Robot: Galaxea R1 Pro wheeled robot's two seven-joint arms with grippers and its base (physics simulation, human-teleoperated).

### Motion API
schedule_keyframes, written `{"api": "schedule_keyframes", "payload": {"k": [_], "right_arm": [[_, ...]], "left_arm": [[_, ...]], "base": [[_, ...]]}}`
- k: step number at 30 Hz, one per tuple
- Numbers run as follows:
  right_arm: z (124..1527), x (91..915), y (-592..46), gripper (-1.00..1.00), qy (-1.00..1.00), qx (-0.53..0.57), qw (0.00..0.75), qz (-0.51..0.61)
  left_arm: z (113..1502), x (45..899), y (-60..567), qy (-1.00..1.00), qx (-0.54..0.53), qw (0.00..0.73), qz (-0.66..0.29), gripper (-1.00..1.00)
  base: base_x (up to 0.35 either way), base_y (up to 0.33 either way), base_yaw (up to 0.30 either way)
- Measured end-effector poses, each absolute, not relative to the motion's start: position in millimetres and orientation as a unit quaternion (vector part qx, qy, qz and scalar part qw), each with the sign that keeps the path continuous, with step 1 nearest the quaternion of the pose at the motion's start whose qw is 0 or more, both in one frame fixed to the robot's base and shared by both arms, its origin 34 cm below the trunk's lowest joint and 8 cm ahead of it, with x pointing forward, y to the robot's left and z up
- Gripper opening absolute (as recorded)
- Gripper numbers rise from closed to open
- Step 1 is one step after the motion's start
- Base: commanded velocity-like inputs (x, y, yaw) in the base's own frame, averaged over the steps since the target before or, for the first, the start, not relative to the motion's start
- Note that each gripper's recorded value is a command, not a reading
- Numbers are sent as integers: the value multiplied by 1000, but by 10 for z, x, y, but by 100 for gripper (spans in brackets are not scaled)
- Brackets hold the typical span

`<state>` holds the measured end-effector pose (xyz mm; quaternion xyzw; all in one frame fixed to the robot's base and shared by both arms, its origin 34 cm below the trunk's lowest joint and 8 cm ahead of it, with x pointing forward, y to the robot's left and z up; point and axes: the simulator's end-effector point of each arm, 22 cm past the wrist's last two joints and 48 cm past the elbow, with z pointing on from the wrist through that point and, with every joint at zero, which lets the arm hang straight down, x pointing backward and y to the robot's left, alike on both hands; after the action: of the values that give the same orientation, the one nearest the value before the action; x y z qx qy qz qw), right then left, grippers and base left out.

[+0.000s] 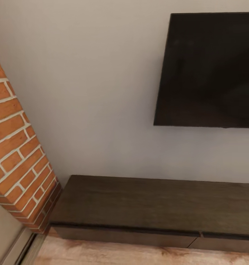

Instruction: Place each of the two pumpkins and all three candles from the living room inside a cabinet in the living room (use any cabinet), then make sure every cabinet is closed, and position the cauldron so it is next to a table in the living room.

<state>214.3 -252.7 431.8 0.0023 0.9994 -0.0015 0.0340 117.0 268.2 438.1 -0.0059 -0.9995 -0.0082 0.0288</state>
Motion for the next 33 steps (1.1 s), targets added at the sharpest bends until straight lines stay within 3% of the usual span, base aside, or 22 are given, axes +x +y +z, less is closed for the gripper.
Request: {"api": "schedule_keyframes", "payload": {"k": [10,33], "right_arm": [[4317,2139,-2539,100,999,2,34,-2],[4318,2159,-2535,100,999,-16,42,-4]], "left_arm": [[4382,1157,2685,-999,-6,30,-8,100],[4376,1222,2629,-1000,-5,23,-5,100]], "base": [[306,0,-187],[13,0,-3]]}}
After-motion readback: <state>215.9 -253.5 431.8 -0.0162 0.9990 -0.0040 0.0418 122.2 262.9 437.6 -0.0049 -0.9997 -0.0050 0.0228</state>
